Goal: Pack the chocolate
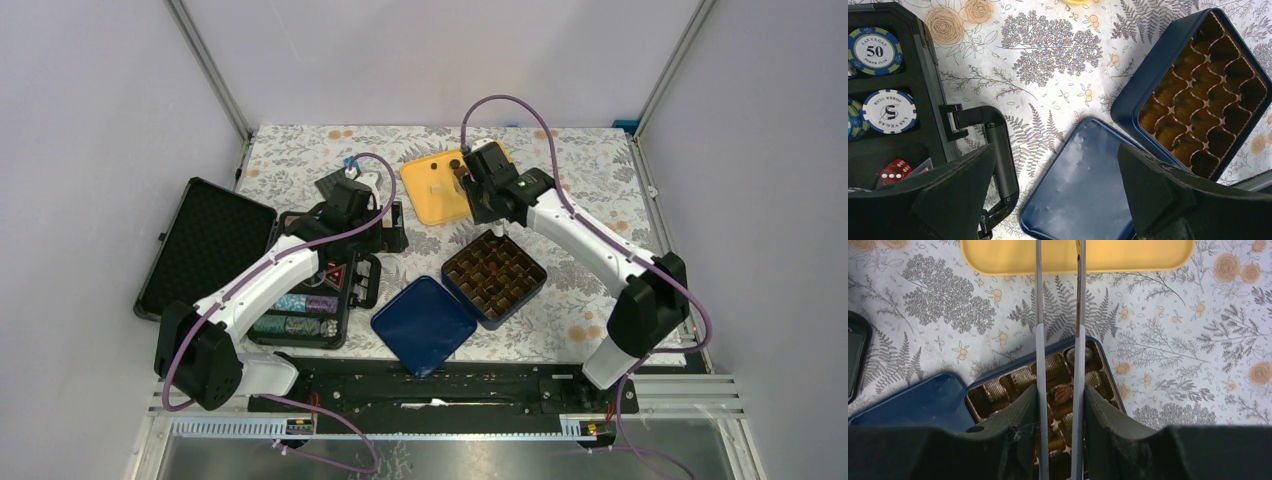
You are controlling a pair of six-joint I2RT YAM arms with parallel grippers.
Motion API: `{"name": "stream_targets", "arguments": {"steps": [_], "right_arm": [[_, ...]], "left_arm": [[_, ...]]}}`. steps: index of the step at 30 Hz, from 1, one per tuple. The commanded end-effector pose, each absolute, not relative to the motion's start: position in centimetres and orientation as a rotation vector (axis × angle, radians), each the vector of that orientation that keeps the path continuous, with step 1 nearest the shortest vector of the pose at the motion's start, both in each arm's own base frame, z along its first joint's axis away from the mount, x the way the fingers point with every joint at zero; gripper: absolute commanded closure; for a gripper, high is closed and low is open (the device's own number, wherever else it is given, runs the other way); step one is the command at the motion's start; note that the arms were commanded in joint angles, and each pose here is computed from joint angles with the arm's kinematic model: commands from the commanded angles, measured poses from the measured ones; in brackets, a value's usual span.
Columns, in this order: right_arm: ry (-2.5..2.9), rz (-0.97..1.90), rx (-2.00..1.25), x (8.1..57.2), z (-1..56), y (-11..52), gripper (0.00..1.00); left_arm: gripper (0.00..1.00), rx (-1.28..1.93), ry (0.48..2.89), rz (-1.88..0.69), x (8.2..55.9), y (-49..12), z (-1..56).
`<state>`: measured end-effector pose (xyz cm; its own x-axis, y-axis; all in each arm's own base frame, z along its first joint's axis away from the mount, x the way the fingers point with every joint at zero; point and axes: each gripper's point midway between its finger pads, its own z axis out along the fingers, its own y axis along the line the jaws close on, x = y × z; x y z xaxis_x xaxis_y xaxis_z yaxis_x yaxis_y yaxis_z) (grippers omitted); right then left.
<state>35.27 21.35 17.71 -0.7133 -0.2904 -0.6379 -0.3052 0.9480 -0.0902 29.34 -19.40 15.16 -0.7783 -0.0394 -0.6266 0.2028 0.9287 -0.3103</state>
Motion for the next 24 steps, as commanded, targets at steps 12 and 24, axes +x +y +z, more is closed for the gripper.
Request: {"name": "stream_targets", "arguments": {"steps": [12, 24], "right_arm": [[2.467, 0.208, -0.432, 25.4, 22.9, 17.6, 0.73], [2.611, 0.325, -0.423, 17.3, 20.7, 14.5, 0.73]], "left_arm": [[0.01, 0.121, 2.346, -0.483, 31.1, -20.0, 17.3], [0.01, 0.089, 2.295, -0.456, 33.3, -20.4, 19.3]]}}
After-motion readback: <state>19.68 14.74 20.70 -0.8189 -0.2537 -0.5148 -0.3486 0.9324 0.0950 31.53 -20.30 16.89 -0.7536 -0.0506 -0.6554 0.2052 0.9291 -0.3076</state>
